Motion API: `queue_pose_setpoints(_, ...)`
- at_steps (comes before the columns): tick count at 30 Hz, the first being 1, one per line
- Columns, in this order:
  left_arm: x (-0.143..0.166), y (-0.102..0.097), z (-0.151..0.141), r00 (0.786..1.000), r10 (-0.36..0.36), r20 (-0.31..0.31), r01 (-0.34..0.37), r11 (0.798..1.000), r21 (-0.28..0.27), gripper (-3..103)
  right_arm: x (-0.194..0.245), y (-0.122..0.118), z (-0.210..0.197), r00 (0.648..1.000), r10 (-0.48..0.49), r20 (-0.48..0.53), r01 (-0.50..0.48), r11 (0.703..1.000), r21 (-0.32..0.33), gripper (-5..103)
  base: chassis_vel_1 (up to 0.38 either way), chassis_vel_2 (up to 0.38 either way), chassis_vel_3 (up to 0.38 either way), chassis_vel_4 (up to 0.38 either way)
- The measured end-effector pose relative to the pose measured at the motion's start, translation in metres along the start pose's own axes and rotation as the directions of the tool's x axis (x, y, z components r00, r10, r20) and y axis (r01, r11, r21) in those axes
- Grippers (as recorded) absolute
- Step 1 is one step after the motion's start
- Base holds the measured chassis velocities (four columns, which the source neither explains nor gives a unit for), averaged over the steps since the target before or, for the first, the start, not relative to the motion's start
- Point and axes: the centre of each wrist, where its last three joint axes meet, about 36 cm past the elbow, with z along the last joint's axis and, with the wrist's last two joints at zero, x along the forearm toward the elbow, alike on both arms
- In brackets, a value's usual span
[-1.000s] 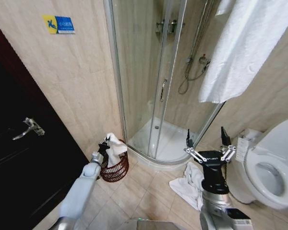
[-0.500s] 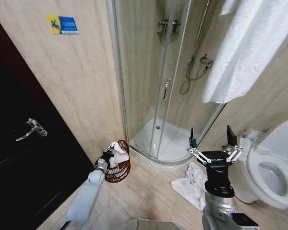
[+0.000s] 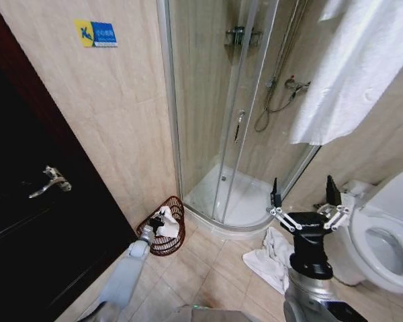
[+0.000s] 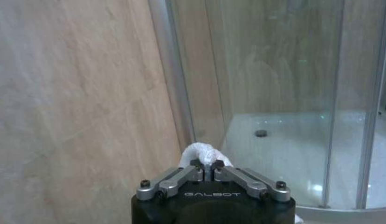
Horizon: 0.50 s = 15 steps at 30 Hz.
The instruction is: Discard the used towel into the hamper.
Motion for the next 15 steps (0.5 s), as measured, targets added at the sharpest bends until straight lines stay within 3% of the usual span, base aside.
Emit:
queue_pose_setpoints(10,-0.049,-0.01,-0.012,0.999,-0.028,-0.043,0.025,0.997,-0.07,4,0.004,-0.001,0.005,1.0,0.004,0.008,-0.004,1.0,0.003,100,0.0,0.0,0.0,0.0)
queue_pose_setpoints(15,-0.07,-0.021,-0.019,0.989,-0.073,-0.125,0.059,0.991,-0.116,4,0.006,-0.002,0.007,1.0,-0.005,0.013,0.005,1.0,0.003,100,0.0,0.0,0.0,0.0)
